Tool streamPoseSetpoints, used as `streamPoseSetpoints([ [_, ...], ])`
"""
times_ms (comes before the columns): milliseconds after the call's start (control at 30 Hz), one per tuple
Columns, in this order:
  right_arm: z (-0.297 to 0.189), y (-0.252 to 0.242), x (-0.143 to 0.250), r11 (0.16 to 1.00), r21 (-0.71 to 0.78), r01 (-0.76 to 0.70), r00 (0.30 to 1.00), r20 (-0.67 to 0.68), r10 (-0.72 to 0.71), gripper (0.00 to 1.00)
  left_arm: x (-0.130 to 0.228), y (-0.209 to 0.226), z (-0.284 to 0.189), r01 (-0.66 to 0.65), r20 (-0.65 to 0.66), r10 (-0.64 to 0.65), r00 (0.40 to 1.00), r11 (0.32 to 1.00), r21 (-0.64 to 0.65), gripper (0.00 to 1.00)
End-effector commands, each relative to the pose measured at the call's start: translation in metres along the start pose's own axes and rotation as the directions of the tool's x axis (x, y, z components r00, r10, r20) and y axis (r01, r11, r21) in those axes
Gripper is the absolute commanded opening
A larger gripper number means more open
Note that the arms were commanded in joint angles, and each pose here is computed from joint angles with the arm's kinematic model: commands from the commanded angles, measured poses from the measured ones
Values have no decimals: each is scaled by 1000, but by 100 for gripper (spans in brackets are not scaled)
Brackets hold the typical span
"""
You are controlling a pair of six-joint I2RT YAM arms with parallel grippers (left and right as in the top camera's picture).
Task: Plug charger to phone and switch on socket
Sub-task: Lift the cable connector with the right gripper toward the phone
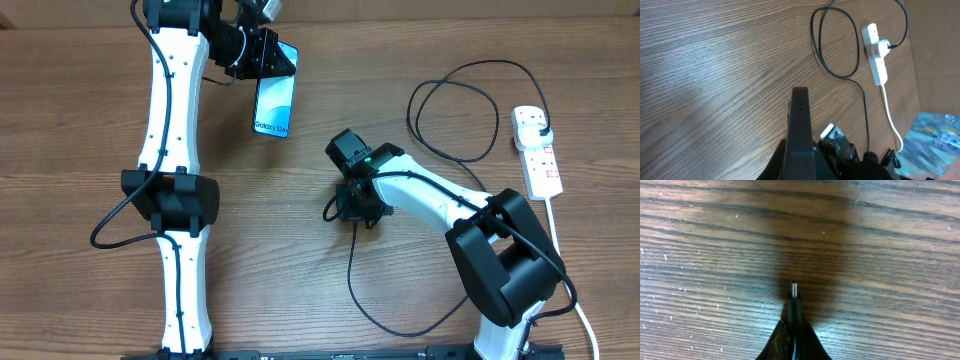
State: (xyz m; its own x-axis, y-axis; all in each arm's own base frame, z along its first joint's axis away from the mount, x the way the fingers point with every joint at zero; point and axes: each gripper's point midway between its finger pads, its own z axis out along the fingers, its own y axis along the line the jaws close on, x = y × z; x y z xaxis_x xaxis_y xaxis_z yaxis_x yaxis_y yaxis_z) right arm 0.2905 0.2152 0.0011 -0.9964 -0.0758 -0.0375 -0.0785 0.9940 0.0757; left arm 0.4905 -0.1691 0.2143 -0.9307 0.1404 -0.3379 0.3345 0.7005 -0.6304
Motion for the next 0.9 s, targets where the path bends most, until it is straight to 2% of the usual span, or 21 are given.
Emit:
streamPoseSetpoints([
  [0, 0, 3, -4, 1000, -8, 1, 1000, 9, -1, 4, -4, -11, -5, -6, 22, 5, 1000, 999, 36, 4],
  [233, 0, 11, 0, 999, -53, 0, 1000, -18, -1, 4, -4, -11, -5, -4, 21, 4, 1000, 999, 36, 4],
  [400, -16, 43, 10, 948, -318, -6, 991, -128, -36, 4, -3, -11, -6, -1, 17, 0, 1000, 999, 37, 4],
  [500, -38, 73, 9, 833, -553, 10, 983, -147, -110, 4, -3, -11, -6, -1, 18, 0, 1000, 999, 37, 4],
  [600, -67, 97, 2, 666, -744, 51, 978, -98, -184, 4, -3, -11, -6, 1, 17, -2, 1000, 999, 37, 4],
  [767, -106, 114, -14, 441, -891, 112, 973, 8, -230, 4, -5, -9, -8, 25, 26, -26, 999, 999, 41, 5],
  [867, -117, 115, -23, 383, -913, 144, 972, 57, -229, 4, -12, -12, -17, 22, 59, -28, 998, 994, 106, 4],
])
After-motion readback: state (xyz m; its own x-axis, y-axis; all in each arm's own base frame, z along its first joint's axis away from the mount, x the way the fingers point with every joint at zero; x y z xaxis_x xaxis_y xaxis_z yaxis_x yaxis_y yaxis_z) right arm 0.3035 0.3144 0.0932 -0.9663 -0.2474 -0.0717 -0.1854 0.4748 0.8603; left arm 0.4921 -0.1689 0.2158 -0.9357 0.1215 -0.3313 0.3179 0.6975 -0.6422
